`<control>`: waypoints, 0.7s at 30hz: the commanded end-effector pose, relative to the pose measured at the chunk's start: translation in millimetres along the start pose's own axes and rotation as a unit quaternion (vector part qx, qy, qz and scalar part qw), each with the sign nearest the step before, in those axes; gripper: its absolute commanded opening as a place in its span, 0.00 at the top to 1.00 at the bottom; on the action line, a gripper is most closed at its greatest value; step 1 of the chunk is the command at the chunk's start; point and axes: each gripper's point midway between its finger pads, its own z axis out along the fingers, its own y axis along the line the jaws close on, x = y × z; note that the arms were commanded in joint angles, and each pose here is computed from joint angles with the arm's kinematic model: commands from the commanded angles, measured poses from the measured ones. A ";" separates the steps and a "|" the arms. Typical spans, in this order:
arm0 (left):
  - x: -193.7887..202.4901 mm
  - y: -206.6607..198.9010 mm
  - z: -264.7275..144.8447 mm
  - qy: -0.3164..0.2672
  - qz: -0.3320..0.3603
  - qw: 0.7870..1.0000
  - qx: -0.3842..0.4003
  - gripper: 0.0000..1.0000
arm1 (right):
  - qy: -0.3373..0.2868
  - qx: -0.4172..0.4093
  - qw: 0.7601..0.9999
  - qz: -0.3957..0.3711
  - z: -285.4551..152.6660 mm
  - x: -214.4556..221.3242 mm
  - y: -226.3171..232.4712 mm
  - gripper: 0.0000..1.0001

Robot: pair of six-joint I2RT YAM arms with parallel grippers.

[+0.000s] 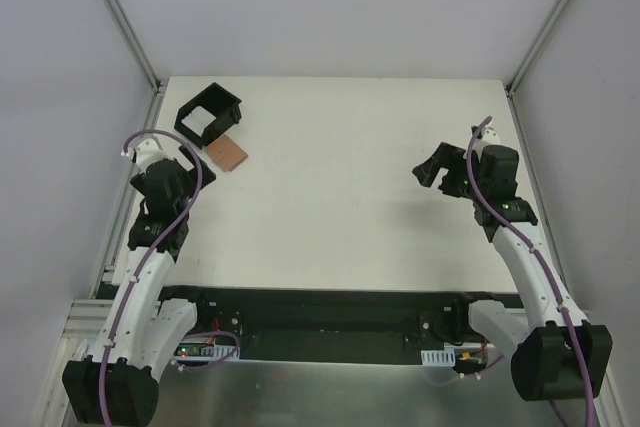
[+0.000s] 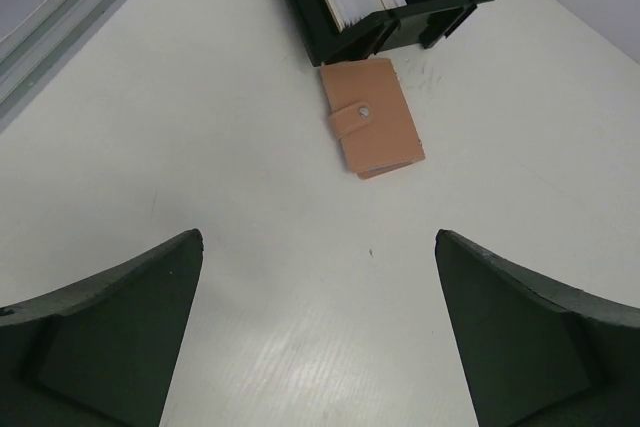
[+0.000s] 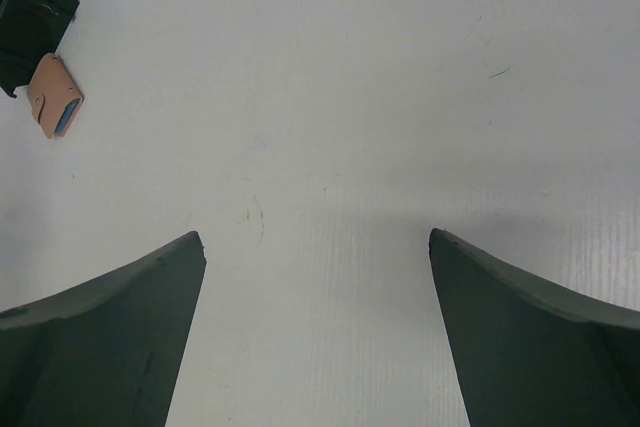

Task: Put the credit cards into the card holder
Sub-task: Move the card holder to the center of the board.

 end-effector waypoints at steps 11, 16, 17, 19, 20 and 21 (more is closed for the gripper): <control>13.3 -26.6 -20.0 0.052 -0.063 0.994 0.067 0.01 | 0.037 -0.033 0.999 0.020 3.7 7.6 12.5 0.04; 36.0 -38.4 -1.4 0.119 -0.041 0.989 0.076 0.01 | 0.040 -0.035 0.998 0.024 6.0 6.2 13.4 0.04; 41.3 -37.3 2.5 0.129 -0.043 0.988 0.069 0.01 | 0.043 -0.035 0.998 0.024 6.7 7.5 13.0 0.04; 52.4 -35.4 12.0 0.147 -0.049 0.986 0.052 0.02 | 0.053 -0.031 0.998 0.022 7.1 12.0 10.7 0.04; 54.4 -35.4 15.6 0.152 -0.049 0.986 0.045 0.03 | 0.057 -0.028 0.998 0.021 6.3 13.8 9.9 0.04; 56.2 -35.2 19.8 0.155 -0.044 0.986 0.037 0.05 | 0.060 -0.025 0.998 0.016 5.7 15.0 8.0 0.04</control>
